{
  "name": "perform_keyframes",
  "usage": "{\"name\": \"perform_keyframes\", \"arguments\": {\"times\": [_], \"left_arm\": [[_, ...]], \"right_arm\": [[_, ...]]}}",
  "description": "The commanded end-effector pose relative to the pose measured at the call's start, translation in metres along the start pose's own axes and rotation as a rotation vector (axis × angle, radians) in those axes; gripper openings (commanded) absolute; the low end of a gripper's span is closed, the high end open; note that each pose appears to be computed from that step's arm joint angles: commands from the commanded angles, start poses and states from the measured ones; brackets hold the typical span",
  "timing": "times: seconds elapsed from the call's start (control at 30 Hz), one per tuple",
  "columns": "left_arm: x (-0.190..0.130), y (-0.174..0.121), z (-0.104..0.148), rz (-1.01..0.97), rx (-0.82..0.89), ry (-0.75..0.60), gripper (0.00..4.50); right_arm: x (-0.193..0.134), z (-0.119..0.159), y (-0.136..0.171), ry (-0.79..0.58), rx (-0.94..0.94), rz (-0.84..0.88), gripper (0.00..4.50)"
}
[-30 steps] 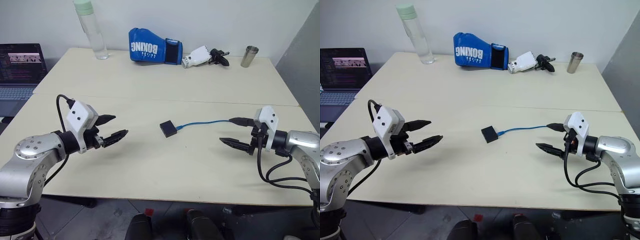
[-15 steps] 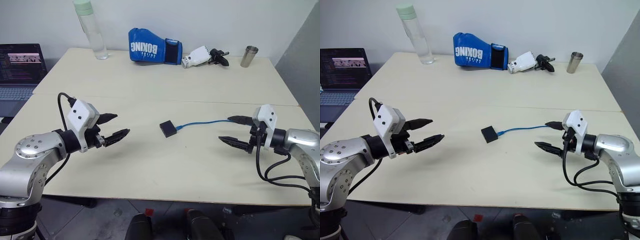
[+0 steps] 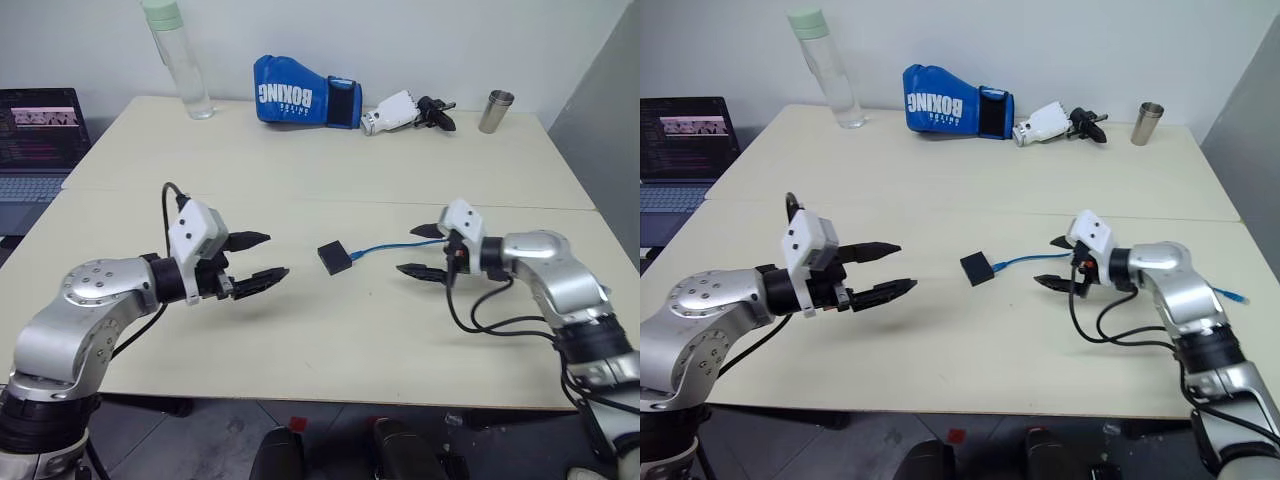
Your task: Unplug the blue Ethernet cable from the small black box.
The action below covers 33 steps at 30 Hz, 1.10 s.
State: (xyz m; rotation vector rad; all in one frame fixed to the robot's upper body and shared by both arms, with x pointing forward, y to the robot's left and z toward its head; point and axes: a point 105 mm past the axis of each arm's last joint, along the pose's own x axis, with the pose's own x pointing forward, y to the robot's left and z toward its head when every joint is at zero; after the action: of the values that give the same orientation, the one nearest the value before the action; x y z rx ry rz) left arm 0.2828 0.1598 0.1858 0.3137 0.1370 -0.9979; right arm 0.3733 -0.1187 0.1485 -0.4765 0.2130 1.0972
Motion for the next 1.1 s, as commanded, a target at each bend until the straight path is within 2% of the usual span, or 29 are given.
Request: {"name": "perform_keyframes", "arguments": {"times": [0.03, 0.27, 0.53, 0.93, 1.03, 1.1], "left_arm": [[0.006, -0.013, 0.006, -0.064, 0.055, -0.004, 3.75], [0.006, -0.015, 0.002, -0.064, 0.068, 0.011, 3.75], [0.004, -0.015, -0.002, -0.056, 0.08, 0.025, 3.75], [0.003, -0.014, -0.01, -0.065, 0.08, 0.04, 3.83], [0.0, -0.009, -0.013, -0.051, 0.075, 0.05, 3.83], [-0.004, -0.004, -0.015, -0.037, 0.062, 0.055, 3.83]], "right_arm": [[0.018, 0.006, -0.008, 0.033, -0.067, 0.052, 4.49], [0.05, 0.005, -0.009, 0.105, -0.089, 0.148, 4.49], [0.07, 0.002, -0.003, 0.176, -0.176, 0.195, 4.49], [0.075, -0.007, 0.005, 0.194, -0.175, 0.237, 2.09], [0.074, -0.007, 0.007, 0.186, -0.181, 0.247, 1.28], [0.073, -0.007, 0.006, 0.178, -0.192, 0.24, 0.9]]}}
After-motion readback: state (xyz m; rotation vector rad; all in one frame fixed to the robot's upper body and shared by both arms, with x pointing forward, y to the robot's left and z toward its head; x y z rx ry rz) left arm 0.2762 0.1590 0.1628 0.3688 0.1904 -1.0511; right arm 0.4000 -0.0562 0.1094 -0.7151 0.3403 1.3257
